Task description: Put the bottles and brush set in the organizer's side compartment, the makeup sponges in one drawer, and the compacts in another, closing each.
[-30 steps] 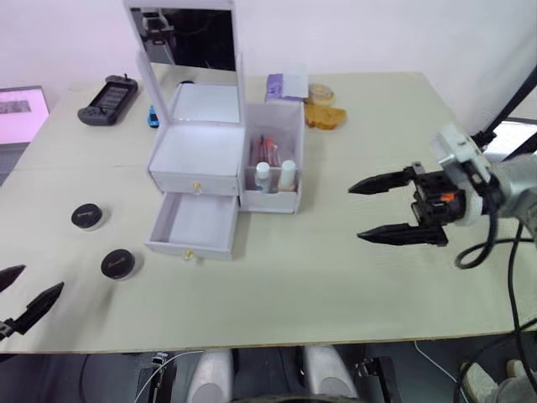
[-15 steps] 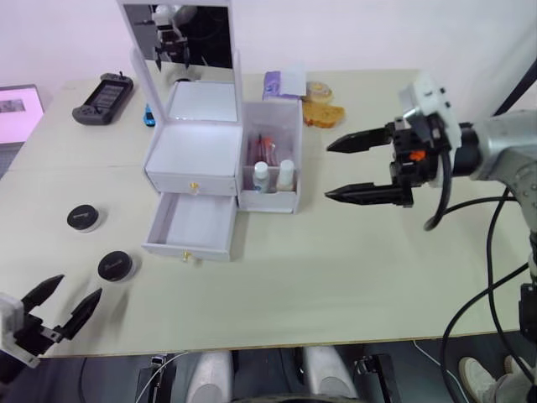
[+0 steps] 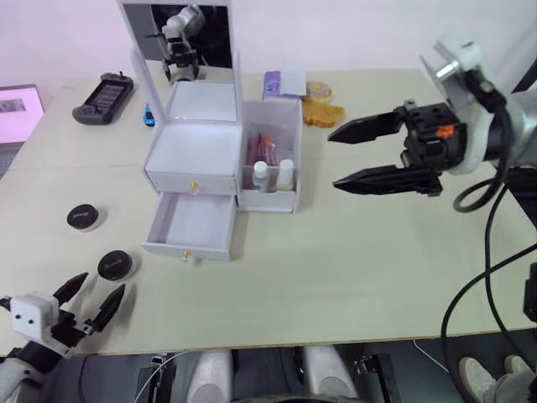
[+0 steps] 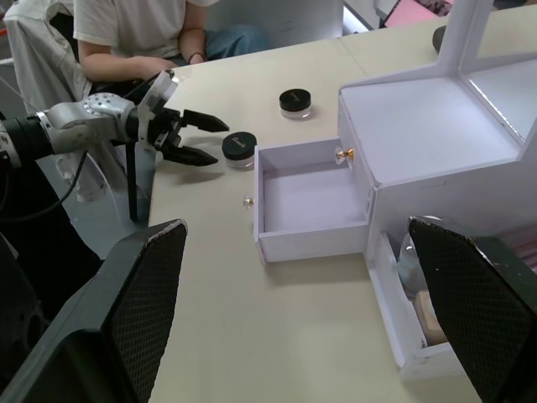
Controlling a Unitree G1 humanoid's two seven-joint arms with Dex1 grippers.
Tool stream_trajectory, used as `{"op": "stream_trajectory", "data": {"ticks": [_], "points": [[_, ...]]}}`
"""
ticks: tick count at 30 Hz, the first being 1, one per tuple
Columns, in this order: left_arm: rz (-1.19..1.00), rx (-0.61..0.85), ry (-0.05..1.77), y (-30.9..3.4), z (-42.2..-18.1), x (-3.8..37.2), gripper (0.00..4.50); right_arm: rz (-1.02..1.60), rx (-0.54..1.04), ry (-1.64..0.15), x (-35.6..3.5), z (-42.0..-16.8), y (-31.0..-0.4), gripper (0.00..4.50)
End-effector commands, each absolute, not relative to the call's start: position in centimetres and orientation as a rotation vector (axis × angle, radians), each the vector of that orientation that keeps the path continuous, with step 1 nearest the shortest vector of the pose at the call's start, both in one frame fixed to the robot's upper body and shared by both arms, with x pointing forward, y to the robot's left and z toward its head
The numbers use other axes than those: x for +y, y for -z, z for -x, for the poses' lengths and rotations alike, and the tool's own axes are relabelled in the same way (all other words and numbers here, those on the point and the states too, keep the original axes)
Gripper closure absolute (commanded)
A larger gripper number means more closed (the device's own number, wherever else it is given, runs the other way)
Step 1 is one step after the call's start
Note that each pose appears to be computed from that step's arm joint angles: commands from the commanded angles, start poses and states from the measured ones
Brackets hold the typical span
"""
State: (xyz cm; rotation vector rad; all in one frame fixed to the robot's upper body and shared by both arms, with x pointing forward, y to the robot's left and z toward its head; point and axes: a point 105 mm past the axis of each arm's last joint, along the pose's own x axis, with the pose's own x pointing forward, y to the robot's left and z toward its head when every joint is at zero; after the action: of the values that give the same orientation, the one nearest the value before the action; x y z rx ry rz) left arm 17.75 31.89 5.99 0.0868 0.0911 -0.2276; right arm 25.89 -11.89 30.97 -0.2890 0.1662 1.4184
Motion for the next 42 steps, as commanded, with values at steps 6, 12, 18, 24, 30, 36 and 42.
{"op": "stream_trajectory", "data": {"ticks": [6,12,18,24,30,36,42], "points": [[-0.096,0.052,0.212,-5.6,-19.2,30.8,0.05,0.354,0.136,-1.423,-12.1,-25.1,-31.9,0.00],[-0.072,0.035,0.204,-5.1,-20.4,29.8,0.05,0.366,0.146,-1.417,-12.2,-25.1,-31.8,0.00],[-0.069,0.025,0.177,-5.1,-20.8,30.0,0.05,0.368,0.145,-1.417,-12.0,-25.1,-31.8,0.00],[-0.036,0.045,0.144,-4.6,-20.9,30.4,1.82,0.363,0.137,-1.426,-11.8,-25.0,-31.9,0.00],[-0.032,-0.007,0.118,-5.9,-21.3,30.9,1.82,0.363,0.131,-1.423,-11.6,-25.3,-31.9,0.00],[-0.034,-0.136,0.139,-10.5,-22.7,30.8,1.82,0.360,0.126,-1.427,-11.5,-25.4,-31.8,0.00],[-0.078,-0.211,0.280,-14.8,-24.4,28.2,1.82,0.358,0.123,-1.431,-11.4,-25.5,-31.7,0.00]]}}
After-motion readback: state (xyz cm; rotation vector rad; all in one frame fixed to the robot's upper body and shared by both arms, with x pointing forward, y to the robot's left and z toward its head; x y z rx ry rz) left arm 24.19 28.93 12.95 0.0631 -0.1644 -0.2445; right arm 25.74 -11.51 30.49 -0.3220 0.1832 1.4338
